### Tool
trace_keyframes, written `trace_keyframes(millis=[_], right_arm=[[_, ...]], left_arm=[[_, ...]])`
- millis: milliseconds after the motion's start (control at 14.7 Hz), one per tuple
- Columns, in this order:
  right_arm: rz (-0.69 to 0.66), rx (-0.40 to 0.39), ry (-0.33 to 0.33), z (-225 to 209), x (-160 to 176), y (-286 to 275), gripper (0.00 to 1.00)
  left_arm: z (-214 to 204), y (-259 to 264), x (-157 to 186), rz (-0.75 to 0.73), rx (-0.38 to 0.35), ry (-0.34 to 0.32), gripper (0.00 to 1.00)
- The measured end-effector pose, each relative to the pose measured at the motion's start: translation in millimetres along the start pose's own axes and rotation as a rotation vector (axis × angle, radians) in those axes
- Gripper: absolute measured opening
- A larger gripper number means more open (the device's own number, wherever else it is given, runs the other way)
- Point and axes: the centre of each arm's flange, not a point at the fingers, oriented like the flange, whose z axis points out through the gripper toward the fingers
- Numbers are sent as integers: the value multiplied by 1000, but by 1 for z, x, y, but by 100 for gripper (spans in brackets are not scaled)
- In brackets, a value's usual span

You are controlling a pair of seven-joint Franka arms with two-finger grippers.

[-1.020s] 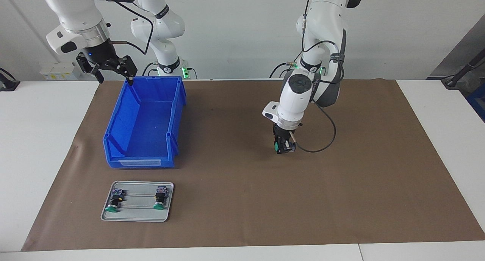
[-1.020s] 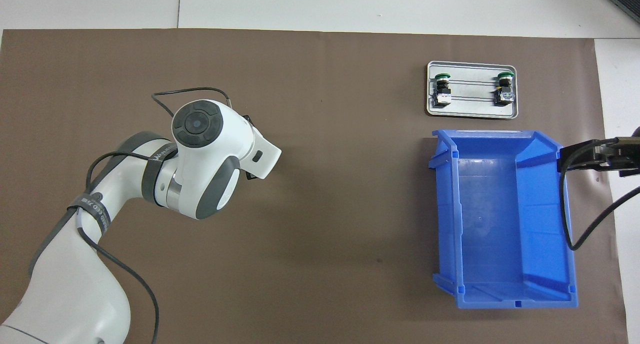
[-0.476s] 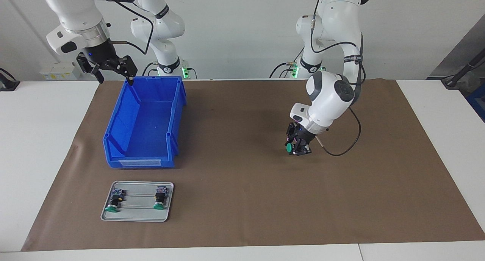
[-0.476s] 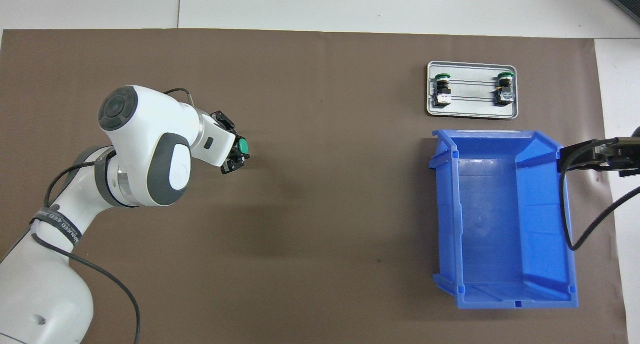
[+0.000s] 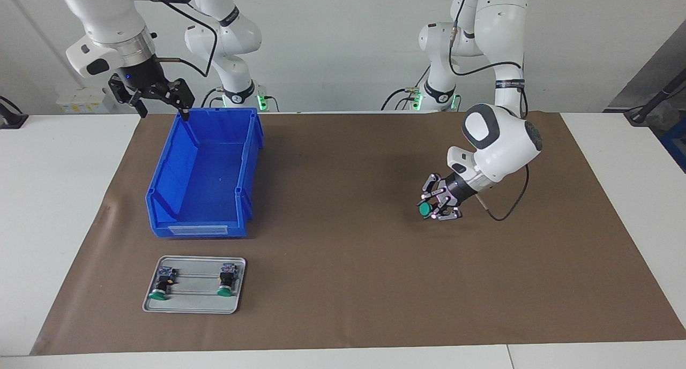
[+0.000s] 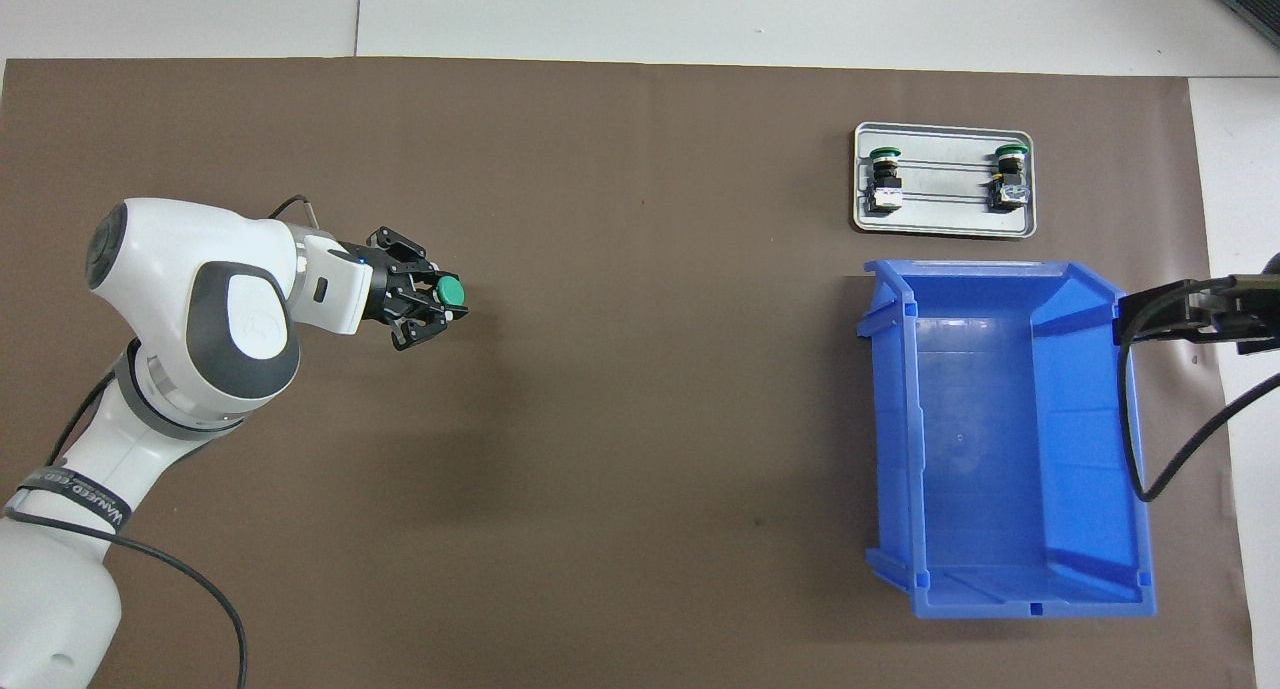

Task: Place and press button with both arms
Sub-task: 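Lower the green button onto the table nearer the robot, open left gripper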

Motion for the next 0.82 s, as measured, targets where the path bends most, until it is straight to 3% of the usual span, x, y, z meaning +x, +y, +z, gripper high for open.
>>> trace_keyframes(millis=[544, 816], right_arm=[[-1, 0, 0, 0, 0, -1, 100], [-1, 0, -1, 0, 0, -1, 100]], left_arm=[[37, 63, -46, -41, -13, 444, 40], [49, 83, -70, -10, -15, 612, 40]])
